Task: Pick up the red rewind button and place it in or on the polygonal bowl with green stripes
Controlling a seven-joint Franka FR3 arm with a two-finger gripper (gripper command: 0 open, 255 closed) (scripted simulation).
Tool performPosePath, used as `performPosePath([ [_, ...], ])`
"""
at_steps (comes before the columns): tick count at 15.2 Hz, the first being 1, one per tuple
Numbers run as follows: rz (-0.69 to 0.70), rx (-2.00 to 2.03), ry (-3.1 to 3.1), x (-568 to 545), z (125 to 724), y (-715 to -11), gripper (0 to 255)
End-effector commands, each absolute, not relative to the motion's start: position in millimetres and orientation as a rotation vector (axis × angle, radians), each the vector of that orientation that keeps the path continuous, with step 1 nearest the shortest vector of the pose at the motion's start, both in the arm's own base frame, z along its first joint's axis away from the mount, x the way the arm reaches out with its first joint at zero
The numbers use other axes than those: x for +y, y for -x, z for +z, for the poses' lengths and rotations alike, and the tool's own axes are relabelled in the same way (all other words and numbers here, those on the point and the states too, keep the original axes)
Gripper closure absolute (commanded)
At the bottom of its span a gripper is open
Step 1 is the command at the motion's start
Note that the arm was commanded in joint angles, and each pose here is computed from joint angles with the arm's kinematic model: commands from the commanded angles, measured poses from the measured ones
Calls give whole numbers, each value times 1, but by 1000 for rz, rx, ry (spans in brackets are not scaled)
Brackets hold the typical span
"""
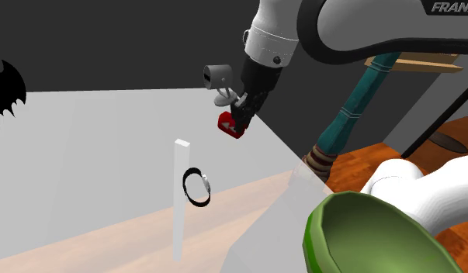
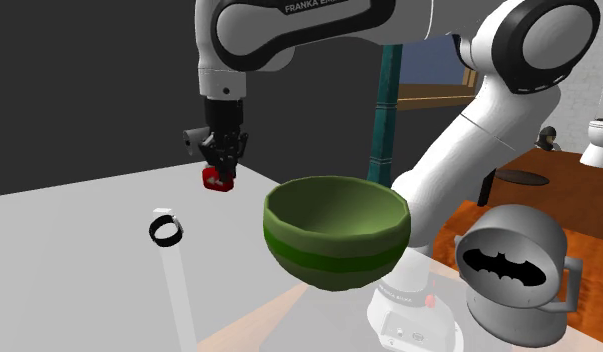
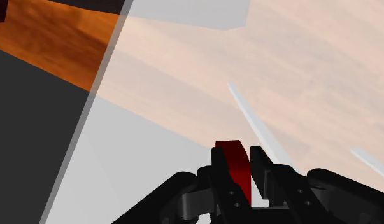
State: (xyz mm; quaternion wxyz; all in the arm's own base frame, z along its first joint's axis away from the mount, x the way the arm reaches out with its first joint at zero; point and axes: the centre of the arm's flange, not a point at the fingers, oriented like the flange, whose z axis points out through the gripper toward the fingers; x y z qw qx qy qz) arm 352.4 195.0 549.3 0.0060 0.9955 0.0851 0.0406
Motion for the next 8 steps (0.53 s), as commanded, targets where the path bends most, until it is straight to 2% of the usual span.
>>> performPosePath([
  [1,114,267,-3123,197,547,-352,255],
  [8,114,267,-3123,197,563,-352,255],
])
